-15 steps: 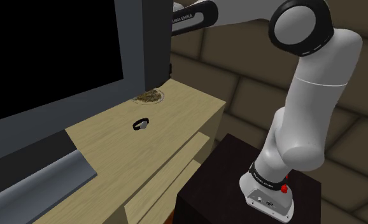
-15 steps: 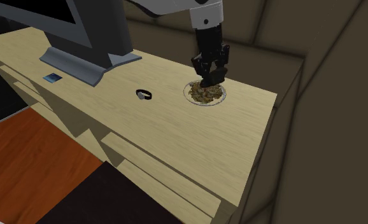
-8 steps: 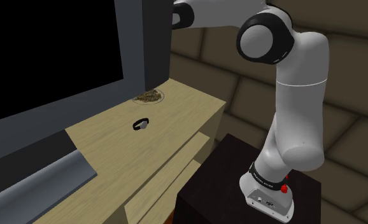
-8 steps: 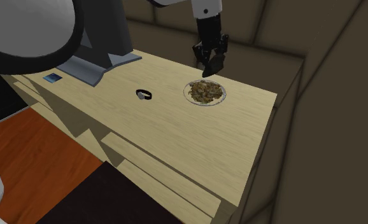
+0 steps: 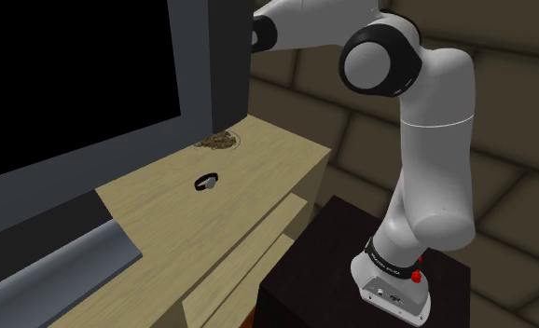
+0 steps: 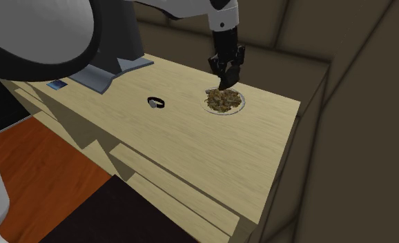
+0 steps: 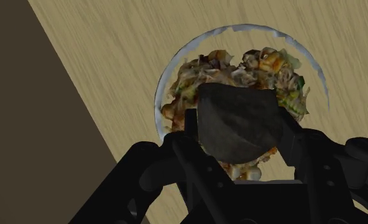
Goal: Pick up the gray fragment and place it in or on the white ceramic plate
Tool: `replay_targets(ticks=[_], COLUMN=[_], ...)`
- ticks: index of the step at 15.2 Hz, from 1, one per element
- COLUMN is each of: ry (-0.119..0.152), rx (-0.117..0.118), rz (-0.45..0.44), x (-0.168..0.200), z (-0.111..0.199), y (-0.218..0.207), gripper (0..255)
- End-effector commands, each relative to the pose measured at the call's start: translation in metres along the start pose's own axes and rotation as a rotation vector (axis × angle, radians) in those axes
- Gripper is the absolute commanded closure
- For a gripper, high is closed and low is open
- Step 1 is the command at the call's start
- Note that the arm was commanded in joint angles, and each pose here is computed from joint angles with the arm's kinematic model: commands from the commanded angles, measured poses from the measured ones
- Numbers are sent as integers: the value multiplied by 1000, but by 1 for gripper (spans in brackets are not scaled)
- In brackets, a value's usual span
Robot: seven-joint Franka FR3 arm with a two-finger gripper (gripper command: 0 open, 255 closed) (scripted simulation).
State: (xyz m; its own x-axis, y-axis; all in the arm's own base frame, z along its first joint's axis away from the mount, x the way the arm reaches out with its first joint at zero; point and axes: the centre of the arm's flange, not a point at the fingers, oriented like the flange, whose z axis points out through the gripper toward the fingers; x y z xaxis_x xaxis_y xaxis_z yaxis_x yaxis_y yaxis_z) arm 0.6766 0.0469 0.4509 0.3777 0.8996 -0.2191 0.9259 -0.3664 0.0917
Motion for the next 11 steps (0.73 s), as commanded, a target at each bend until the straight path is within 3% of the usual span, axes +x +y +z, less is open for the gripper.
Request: replay_targets(ticks=[1,4,11], ry=[-31,-31,-31], rx=[6,6,6], rz=[-40,-40,-40], x=[22,25,25], z=[23,37,37], y=[-9,-10,-10], gripper=[255,255,255])
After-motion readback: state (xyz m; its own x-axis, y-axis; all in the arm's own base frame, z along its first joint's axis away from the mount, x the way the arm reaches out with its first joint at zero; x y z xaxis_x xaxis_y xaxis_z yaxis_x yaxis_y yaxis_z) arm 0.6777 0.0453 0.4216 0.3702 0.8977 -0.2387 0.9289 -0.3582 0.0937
